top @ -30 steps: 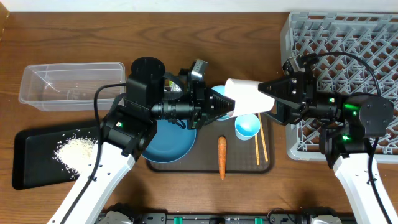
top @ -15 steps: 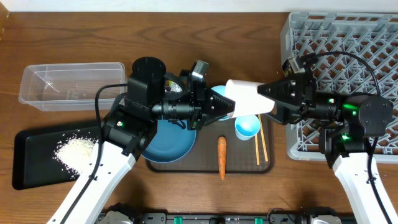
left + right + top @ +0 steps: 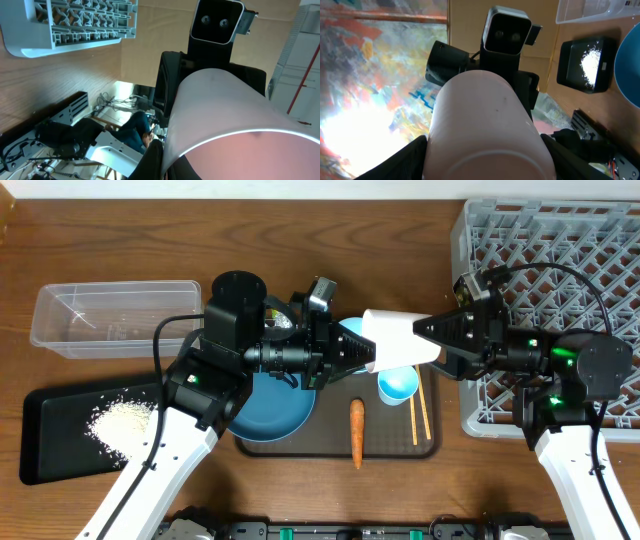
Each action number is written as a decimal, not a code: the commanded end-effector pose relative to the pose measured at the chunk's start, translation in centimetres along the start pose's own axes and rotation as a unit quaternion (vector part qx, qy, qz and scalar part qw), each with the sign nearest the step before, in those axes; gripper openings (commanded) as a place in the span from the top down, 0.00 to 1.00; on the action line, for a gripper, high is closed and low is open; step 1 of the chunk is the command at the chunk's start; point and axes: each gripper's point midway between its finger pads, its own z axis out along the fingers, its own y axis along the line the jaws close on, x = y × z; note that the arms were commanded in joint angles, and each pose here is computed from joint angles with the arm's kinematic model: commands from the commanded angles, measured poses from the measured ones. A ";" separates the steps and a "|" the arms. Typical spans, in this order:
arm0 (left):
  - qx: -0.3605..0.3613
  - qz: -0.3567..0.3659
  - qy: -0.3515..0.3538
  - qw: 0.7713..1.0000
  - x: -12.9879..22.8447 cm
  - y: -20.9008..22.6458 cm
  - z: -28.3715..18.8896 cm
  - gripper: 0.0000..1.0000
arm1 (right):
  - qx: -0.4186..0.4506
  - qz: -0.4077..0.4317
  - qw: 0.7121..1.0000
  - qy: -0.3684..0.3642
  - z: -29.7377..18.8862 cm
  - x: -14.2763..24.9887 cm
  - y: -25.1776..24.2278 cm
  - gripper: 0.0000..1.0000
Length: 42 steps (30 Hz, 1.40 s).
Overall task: Sort waste into correct bins and load items into the dishwasher rack
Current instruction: 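Grasp the pink cup with the right gripper and release the left, then carry the pink cup right over the dish rack with the right gripper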
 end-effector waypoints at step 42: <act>-0.128 -0.002 -0.155 0.980 -4.9 6.0 -1.4 0.83 | 0.020 -0.093 0.991 -0.096 -5.8 -3.1 1.0 0.68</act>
